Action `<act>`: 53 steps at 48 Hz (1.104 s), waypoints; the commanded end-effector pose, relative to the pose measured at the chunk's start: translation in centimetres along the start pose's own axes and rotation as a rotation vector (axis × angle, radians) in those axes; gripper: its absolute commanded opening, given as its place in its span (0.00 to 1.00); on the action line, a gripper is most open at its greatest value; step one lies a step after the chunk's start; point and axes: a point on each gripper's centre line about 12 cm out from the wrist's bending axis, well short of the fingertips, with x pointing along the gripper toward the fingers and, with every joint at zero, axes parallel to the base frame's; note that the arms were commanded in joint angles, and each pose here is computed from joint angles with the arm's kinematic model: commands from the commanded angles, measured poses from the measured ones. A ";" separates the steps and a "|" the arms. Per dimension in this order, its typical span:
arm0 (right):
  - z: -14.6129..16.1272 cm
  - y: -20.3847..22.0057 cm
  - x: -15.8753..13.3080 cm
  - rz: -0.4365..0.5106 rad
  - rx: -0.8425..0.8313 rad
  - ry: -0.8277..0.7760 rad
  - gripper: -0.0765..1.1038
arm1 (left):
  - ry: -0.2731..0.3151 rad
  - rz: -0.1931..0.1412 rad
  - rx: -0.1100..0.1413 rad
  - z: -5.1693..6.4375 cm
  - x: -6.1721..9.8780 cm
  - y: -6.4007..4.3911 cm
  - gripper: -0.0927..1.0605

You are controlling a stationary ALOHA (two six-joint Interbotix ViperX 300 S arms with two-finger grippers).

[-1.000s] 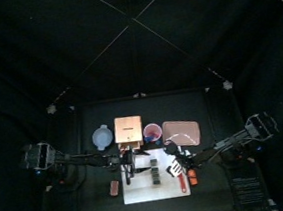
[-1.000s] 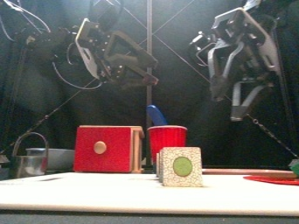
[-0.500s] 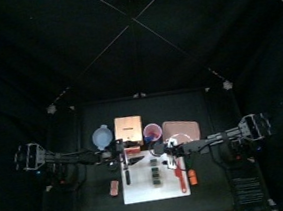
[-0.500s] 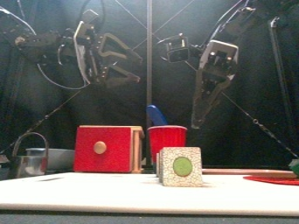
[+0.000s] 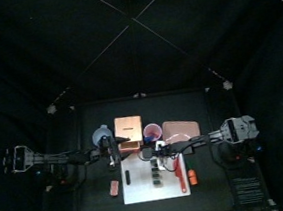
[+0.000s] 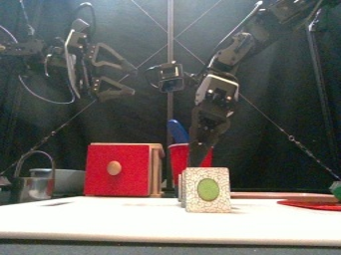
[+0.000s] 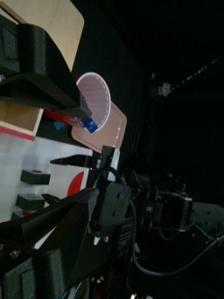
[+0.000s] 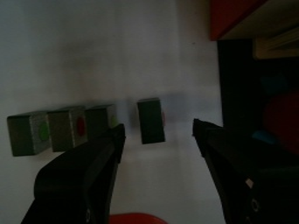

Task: Place sushi on board then cut the sushi with the knife then place the pieces on the plate
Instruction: Place the 4 sushi pieces on the plate

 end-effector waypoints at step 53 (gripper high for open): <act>-8.1 -4.4 -9.2 -0.053 0.711 0.022 0.47 | -0.032 0.032 -0.018 0.4 -1.8 0.9 0.92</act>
